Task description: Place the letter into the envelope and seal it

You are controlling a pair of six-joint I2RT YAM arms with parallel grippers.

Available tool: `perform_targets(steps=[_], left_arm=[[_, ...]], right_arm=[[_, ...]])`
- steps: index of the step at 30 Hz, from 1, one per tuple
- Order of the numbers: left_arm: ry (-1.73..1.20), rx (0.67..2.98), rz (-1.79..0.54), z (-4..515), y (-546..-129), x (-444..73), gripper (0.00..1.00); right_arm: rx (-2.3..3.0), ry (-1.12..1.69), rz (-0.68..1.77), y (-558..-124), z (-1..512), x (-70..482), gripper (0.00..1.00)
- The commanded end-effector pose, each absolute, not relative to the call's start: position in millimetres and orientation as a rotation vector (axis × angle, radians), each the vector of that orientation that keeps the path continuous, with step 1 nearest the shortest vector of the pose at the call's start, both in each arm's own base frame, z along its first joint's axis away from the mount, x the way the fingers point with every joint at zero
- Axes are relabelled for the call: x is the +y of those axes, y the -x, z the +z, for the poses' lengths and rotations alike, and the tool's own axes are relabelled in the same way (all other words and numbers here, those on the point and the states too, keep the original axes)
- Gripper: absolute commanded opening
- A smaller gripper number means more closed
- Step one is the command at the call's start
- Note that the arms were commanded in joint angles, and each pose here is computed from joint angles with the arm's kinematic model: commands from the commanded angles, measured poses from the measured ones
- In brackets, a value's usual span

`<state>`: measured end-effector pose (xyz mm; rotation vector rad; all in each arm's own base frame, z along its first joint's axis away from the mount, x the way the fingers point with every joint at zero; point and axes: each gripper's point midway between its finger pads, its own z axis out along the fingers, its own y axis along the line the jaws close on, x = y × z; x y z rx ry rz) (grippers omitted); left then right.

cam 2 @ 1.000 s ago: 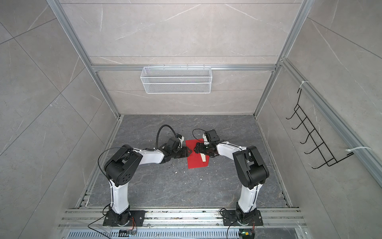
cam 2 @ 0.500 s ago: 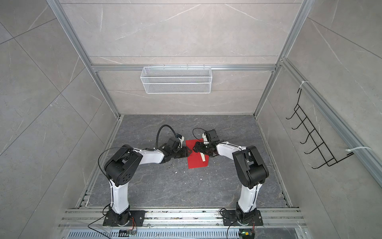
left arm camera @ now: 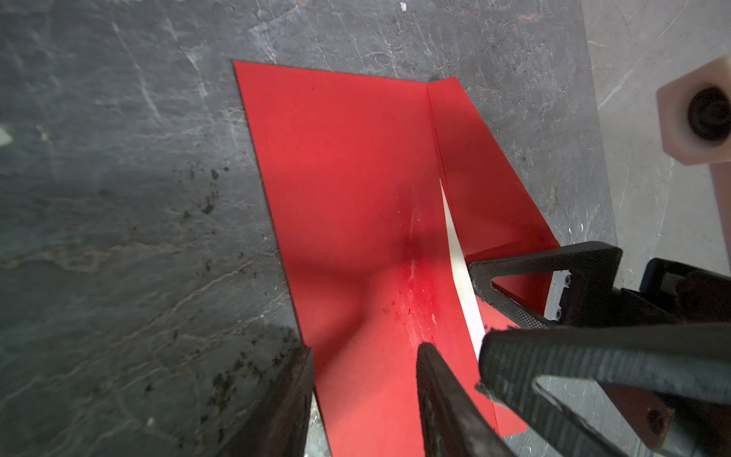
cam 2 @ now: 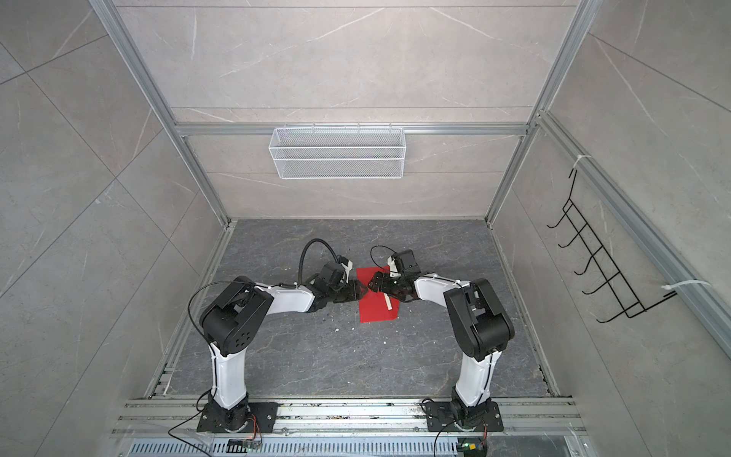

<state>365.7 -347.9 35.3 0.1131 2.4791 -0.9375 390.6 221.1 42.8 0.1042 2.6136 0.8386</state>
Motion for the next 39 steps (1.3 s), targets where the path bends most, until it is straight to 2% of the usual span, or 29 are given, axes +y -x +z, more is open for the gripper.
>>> perform_targets(steps=[1,13,22,27,39], left_arm=[[-0.106,2.514,-0.943,25,-364,-349,0.46],[-0.099,2.508,-0.950,28,-365,-350,0.46],[-0.113,2.492,-0.930,35,-366,-347,0.46],[-0.115,2.477,-0.937,44,-366,-347,0.46],[-0.116,2.455,-0.947,63,-357,-339,0.46]], right_arm=[[2.655,-0.143,0.867,-382,28,224,0.87],[2.659,-0.170,0.891,-381,26,232,0.86],[2.649,-0.081,0.627,-391,60,208,0.88],[2.635,-0.049,0.572,-392,78,201,0.90],[2.676,-0.053,0.650,-370,69,206,0.89]])
